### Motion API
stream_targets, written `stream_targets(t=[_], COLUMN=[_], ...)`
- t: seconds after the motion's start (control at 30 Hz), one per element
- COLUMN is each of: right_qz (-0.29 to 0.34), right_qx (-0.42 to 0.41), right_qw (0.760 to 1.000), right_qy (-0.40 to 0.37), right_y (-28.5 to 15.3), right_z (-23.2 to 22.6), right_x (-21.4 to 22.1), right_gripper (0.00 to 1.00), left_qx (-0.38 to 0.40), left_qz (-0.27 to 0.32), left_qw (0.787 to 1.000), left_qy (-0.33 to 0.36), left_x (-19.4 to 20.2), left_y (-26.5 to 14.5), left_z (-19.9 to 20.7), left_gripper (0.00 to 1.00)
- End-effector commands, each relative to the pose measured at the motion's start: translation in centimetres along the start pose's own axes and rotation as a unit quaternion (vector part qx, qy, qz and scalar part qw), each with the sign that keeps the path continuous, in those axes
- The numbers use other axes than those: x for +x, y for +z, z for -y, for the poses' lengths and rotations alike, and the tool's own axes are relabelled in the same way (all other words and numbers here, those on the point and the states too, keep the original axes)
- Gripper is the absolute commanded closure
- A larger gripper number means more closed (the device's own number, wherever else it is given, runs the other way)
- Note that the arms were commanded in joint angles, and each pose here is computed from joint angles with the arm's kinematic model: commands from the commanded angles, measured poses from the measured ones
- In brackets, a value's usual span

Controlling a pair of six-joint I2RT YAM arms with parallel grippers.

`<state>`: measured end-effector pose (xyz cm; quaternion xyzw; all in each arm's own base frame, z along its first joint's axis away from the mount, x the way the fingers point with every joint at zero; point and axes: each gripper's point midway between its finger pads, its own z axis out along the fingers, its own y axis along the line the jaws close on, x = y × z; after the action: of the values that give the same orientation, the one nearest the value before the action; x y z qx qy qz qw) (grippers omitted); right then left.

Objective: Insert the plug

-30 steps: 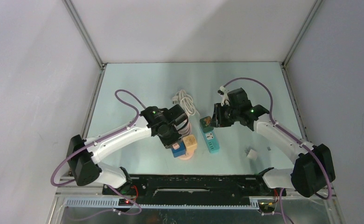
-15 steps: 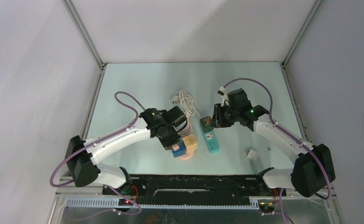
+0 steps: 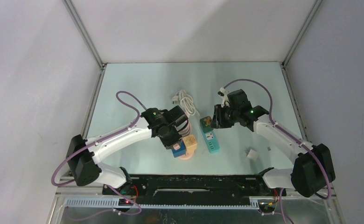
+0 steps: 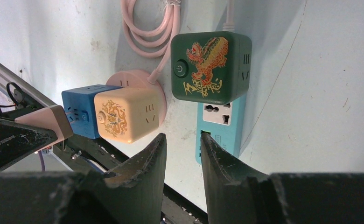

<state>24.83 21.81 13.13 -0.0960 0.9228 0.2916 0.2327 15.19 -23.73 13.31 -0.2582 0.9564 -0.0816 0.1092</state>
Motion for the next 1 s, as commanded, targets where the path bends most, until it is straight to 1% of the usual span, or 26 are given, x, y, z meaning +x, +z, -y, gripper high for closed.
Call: stream_targets(t=[0.0, 0.2, 0.33, 0.57, 0.73, 0.97], right_qz=[0.017, 0.018, 0.017, 0.018, 0.024, 0.025], right_qx=[-0.006, -0.005, -0.004, 0.000, 0.003, 0.003], right_qw=[1.000, 1.000, 1.000, 1.000, 1.000, 1.000], right_qy=[-0.007, -0.006, -0.006, -0.003, 0.001, 0.002], right_y=[-0.6, -0.7, -0.7, -1.1, -1.5, -1.7], right_z=[-0.2, -0.2, -0.1, 0.1, 0.4, 0.5], right_x=[-0.6, -0.7, -0.6, -0.6, -0.8, -0.8], right_gripper=[0.64, 0.64, 0.64, 0.64, 0.64, 0.64], left_qx=[-0.033, -0.036, -0.042, -0.082, -0.095, -0.123], left_qz=[0.007, 0.019, 0.007, -0.023, -0.044, -0.065], left_qw=[0.999, 0.999, 0.999, 0.995, 0.992, 0.988], left_qy=[0.008, 0.006, 0.025, 0.061, 0.064, 0.060], left_x=[-0.2, -1.1, -0.9, 0.1, 1.1, 2.2], left_y=[0.7, 0.9, 1.8, 4.2, 5.9, 7.7], left_z=[-1.1, -1.7, -1.4, -1.6, -2.1, -3.9], left_gripper=[1.00, 1.00, 1.00, 1.00, 1.00, 1.00])
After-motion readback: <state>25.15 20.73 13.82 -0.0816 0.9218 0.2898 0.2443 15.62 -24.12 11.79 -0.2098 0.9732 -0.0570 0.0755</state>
